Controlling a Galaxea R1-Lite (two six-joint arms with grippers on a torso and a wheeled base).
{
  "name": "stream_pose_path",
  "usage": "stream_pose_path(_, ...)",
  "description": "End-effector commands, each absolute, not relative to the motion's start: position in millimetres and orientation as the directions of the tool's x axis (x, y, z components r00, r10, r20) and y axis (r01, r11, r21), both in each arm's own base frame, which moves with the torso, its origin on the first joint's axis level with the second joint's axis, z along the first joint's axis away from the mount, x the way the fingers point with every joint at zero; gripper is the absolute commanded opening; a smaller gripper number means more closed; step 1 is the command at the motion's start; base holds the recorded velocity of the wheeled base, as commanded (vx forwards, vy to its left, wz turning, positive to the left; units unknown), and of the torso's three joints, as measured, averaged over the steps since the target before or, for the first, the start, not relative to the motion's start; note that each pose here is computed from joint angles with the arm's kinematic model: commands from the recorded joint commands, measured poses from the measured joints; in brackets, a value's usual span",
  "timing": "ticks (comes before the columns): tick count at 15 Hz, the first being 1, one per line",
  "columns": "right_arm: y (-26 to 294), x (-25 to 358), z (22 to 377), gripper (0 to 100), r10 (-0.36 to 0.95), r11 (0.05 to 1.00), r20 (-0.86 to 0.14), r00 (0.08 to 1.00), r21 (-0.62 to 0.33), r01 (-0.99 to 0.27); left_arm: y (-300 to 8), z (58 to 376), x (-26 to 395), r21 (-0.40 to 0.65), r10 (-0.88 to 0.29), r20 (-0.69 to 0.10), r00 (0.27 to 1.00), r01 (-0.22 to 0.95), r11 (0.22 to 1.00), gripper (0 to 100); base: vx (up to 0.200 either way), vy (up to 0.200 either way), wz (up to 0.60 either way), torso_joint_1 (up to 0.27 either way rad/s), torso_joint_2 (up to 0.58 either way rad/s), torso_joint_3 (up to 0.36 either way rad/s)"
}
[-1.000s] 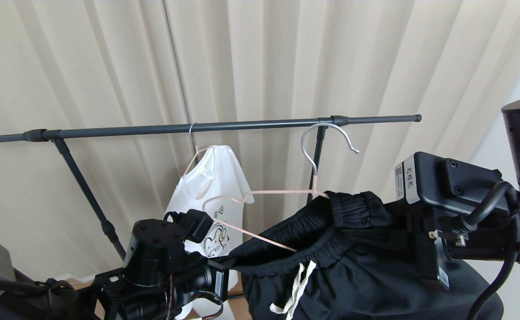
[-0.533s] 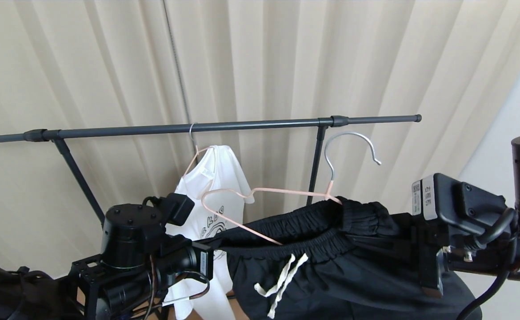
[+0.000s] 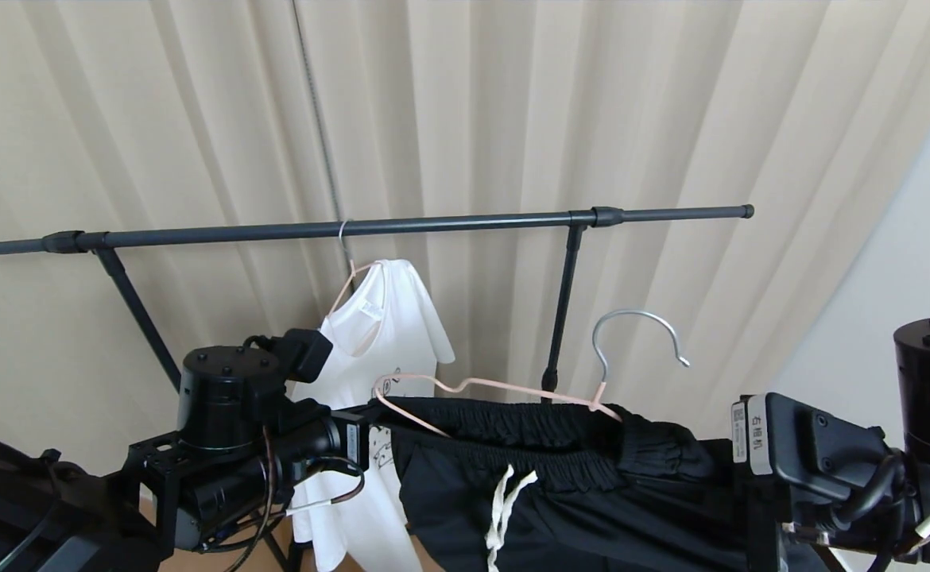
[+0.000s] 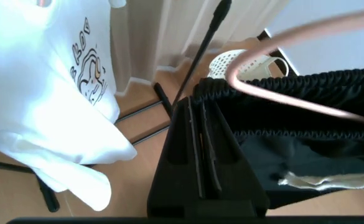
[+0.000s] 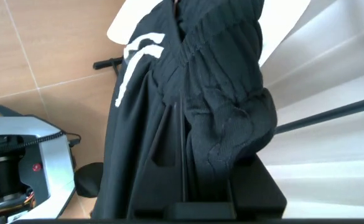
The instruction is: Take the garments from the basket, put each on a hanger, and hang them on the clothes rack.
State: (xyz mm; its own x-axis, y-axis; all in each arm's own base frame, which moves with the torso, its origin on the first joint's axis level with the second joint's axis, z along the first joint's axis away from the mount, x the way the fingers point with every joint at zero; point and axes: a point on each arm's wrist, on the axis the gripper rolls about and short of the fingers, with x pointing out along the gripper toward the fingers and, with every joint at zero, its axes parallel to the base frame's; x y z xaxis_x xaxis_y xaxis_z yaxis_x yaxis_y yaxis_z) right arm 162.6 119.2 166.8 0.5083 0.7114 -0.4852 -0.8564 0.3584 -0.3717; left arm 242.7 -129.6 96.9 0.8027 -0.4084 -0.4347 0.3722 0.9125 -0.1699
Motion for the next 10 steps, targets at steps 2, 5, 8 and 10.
stream_pose_path(2, 122.4, 167.2, 152.9, 0, 0.691, 0.344, -0.538, 0.483, -0.343, -0.874, -126.5, 98.6, 245.7, -0.17, -0.396, -0.427, 0.813, 0.358, 0.918, 0, 0.0, 0.0, 0.0, 0.0, 0.0, 0.0)
stream_pose_path(5, 125.5, 171.9, 142.6, 0, 0.673, 0.317, -0.577, 0.464, -0.342, -0.885, -125.5, 103.7, 244.1, -0.171, -0.397, -0.411, 0.821, 0.358, 0.918, 0, 0.0, 0.0, 0.0, 0.0, 0.0, 0.0)
stream_pose_path(8, 127.6, 176.2, 136.6, 0, 0.66, 0.314, -0.597, 0.456, -0.331, -0.89, -124.3, 107.7, 241.6, -0.166, -0.401, -0.398, 0.825, 0.365, 0.916, 0, 0.0, 0.0, 0.0, 0.0, 0.0, 0.0)
stream_pose_path(10, 126.0, 178.0, 135.4, 0, 0.653, 0.322, -0.601, 0.46, -0.329, -0.888, -123.6, 109.8, 240.4, -0.163, -0.4, -0.392, 0.828, 0.366, 0.916, 0, 0.0, 0.0, 0.0, 0.0, 0.0, 0.0)
